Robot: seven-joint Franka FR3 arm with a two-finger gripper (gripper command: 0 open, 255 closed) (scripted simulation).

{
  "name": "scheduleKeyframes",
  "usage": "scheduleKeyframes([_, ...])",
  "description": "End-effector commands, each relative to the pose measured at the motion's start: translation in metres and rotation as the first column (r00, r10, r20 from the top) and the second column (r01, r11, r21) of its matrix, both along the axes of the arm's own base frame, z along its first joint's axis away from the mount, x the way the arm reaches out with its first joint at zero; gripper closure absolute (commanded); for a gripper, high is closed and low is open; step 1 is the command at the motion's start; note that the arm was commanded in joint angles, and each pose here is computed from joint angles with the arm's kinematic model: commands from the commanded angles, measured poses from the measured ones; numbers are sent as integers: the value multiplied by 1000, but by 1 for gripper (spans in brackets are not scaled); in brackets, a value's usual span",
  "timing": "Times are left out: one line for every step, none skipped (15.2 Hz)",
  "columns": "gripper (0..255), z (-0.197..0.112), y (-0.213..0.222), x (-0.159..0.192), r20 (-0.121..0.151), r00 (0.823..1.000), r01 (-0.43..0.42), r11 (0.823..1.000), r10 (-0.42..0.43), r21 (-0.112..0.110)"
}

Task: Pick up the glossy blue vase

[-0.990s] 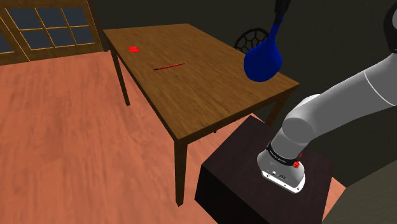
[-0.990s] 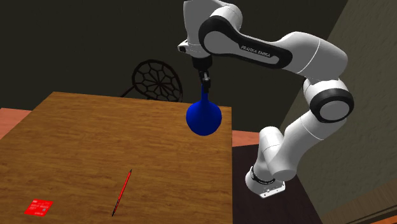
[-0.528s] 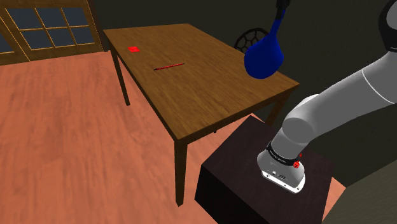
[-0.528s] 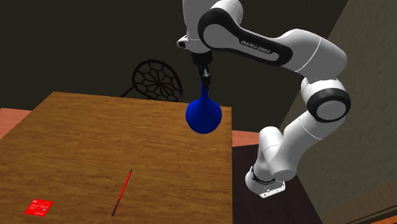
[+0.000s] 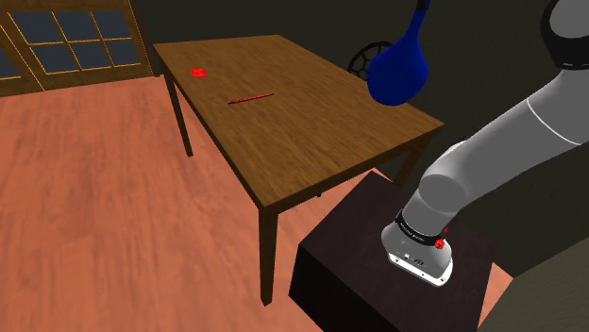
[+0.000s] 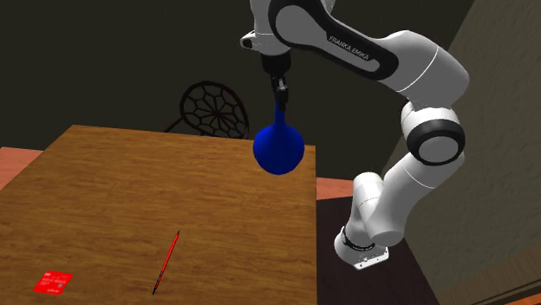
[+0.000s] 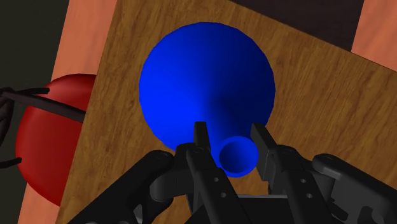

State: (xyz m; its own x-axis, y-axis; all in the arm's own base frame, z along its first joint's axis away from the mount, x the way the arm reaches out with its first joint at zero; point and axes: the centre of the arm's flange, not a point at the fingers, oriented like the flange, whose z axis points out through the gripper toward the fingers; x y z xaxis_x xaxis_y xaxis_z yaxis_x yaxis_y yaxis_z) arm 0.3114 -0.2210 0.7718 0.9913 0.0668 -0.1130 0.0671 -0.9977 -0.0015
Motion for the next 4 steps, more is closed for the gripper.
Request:
scheduleKeyframes([255,11,0,1,1,1000,0,1000,0,0])
scheduleKeyframes([255,17,0,1,1,1000,0,1000,0,0])
scheduleKeyframes([255,17,0,1,1,1000,0,1000,0,0])
scheduleKeyframes([255,17,0,1,1,1000,0,1000,0,-1])
